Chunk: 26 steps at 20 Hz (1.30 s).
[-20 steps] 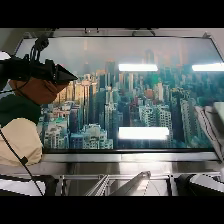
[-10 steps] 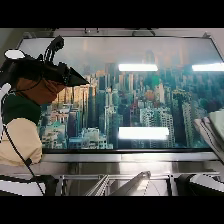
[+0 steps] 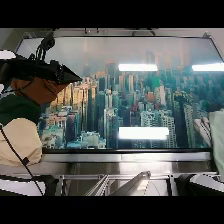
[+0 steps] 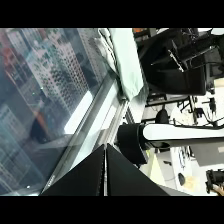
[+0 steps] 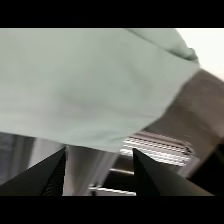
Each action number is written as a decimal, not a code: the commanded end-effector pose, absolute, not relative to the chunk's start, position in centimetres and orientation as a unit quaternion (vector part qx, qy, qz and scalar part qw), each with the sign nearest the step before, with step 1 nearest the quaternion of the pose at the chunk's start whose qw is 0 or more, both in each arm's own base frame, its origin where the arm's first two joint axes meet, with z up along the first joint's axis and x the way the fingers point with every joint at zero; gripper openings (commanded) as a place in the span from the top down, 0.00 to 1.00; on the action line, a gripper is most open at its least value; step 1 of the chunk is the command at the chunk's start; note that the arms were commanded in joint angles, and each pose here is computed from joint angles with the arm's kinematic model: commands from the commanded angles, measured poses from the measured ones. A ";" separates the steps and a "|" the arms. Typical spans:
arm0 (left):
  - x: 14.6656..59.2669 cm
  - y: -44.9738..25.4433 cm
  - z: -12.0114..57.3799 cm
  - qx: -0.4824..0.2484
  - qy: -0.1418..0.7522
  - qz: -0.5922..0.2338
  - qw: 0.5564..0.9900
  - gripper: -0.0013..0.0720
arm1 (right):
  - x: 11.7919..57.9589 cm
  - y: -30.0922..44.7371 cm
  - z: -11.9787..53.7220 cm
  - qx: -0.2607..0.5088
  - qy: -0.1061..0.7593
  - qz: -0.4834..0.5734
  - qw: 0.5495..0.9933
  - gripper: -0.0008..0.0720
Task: Fold the shirts.
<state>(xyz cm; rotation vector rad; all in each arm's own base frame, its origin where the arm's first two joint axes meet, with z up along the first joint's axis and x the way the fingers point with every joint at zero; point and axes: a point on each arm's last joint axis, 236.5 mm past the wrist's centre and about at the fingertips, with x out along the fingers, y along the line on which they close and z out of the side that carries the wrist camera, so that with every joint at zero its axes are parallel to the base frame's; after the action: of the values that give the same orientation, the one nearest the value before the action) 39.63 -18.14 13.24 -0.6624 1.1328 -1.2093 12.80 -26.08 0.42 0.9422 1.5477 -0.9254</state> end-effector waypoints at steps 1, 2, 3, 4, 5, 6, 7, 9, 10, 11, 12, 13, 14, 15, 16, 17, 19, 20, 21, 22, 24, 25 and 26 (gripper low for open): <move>40.4 -16.5 13.3 -0.300 0.486 -0.515 0.639 0.98 | 23.1 -21.3 2.3 0.503 0.558 -0.204 0.628 0.36; 40.5 -16.4 13.3 -0.301 0.486 -0.514 0.640 0.98 | 25.6 -19.8 3.7 0.522 0.531 -0.147 0.651 0.36; 40.4 -16.4 13.3 -0.300 0.486 -0.514 0.640 0.98 | 27.4 -18.5 4.9 0.540 0.512 -0.113 0.658 0.40; 40.4 -16.4 13.4 -0.300 0.486 -0.515 0.640 0.98 | 28.4 -17.5 5.4 0.543 0.509 -0.092 0.662 0.85; 40.3 -16.5 13.4 -0.298 0.486 -0.515 0.640 0.98 | 29.2 -16.4 5.5 0.534 0.517 -0.079 0.665 0.96; 40.3 -16.5 13.6 -0.296 0.484 -0.515 0.643 0.98 | 29.9 -15.0 5.3 0.519 0.530 -0.060 0.668 0.96; 40.3 -16.4 13.8 -0.291 0.483 -0.512 0.648 0.98 | 30.5 -13.1 5.2 0.501 0.547 -0.037 0.669 0.96; 39.9 -15.4 14.0 -0.270 0.487 -0.493 0.669 0.98 | 31.9 -8.2 5.0 0.455 0.571 0.016 0.683 0.96; 39.4 -14.9 14.1 -0.266 0.490 -0.474 0.682 0.98 | 32.5 -5.4 4.9 0.431 0.575 0.040 0.694 0.96; 38.4 -14.5 13.9 -0.266 0.492 -0.459 0.691 0.98 | 32.7 -2.2 4.7 0.401 0.577 0.062 0.709 0.96; 36.9 -14.2 13.4 -0.269 0.498 -0.445 0.694 0.98 | 32.5 0.8 4.3 0.373 0.577 0.083 0.721 0.96; 35.1 -14.0 12.5 -0.274 0.509 -0.432 0.692 0.98 | 31.8 3.9 3.8 0.348 0.578 0.105 0.731 0.96; 32.8 -14.0 11.2 -0.283 0.526 -0.422 0.682 0.98 | 30.8 6.7 3.2 0.325 0.578 0.125 0.738 0.96; 30.7 -14.3 10.0 -0.295 0.540 -0.415 0.670 0.98 | 29.5 9.5 2.4 0.301 0.577 0.146 0.745 0.96; 28.7 -14.8 8.5 -0.310 0.555 -0.408 0.656 0.98 | 28.5 11.5 1.5 0.285 0.574 0.159 0.750 0.96; 27.1 -15.1 7.3 -0.320 0.564 -0.403 0.646 0.98 | 27.8 13.0 0.7 0.275 0.571 0.168 0.755 0.96; 25.0 -15.6 5.3 -0.339 0.576 -0.386 0.636 0.98 | 27.0 14.8 -0.2 0.263 0.580 0.181 0.749 0.96; 24.2 -15.7 4.6 -0.344 0.580 -0.380 0.633 0.98 | 26.8 15.2 -0.4 0.262 0.585 0.186 0.745 0.96; 23.7 -15.8 4.2 -0.348 0.582 -0.376 0.632 0.97 | 26.8 15.5 -0.4 0.266 0.586 0.188 0.742 0.96; 23.3 -15.9 3.9 -0.350 0.583 -0.374 0.630 0.97 | 26.8 15.6 -0.4 0.269 0.586 0.188 0.740 0.96; 22.8 -16.0 3.6 -0.354 0.586 -0.372 0.627 0.98 | 26.6 15.7 -0.4 0.270 0.589 0.190 0.738 0.96; 22.6 -16.1 3.5 -0.355 0.586 -0.372 0.626 0.98 | 26.6 15.7 -0.4 0.270 0.589 0.190 0.738 0.96; 22.5 -16.1 3.5 -0.357 0.587 -0.372 0.625 0.98 | 26.6 15.7 -0.4 0.270 0.589 0.190 0.738 0.96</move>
<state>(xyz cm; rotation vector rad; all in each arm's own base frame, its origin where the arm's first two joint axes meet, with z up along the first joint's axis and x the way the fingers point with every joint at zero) 23.41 -15.97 4.20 -0.8022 1.3345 -0.8653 26.70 15.21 -0.28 0.5927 1.2982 0.4102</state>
